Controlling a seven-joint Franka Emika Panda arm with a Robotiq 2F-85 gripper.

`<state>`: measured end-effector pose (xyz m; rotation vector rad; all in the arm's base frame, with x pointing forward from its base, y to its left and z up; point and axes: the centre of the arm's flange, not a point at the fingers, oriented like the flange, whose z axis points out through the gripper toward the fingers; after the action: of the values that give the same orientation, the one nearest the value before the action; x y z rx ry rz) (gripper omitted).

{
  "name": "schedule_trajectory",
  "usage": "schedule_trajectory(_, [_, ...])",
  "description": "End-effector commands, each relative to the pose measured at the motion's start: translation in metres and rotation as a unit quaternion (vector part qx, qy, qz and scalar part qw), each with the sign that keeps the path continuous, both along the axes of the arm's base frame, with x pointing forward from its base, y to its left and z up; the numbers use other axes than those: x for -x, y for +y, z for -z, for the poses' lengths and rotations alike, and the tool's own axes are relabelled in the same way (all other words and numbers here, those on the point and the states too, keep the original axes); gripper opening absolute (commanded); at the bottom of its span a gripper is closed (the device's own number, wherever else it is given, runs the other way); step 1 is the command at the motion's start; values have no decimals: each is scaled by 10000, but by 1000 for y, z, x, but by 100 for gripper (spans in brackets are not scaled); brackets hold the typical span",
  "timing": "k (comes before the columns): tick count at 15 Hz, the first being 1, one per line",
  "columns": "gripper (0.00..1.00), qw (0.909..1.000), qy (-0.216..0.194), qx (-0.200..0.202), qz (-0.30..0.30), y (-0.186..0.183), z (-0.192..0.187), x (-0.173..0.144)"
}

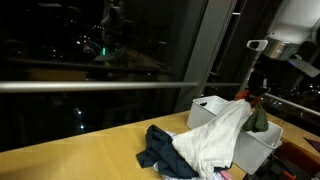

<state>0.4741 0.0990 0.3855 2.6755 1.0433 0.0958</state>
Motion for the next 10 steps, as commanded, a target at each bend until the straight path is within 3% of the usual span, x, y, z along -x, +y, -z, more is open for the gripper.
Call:
schedule_trajectory(1, [4,9994,-295,64,180,-53,-70,40])
schedule_trajectory(5, [4,9971,-693,26,326,-103,-153,46])
schedule_trajectory(10, [4,9947,-948,237,330,-117,-263,19])
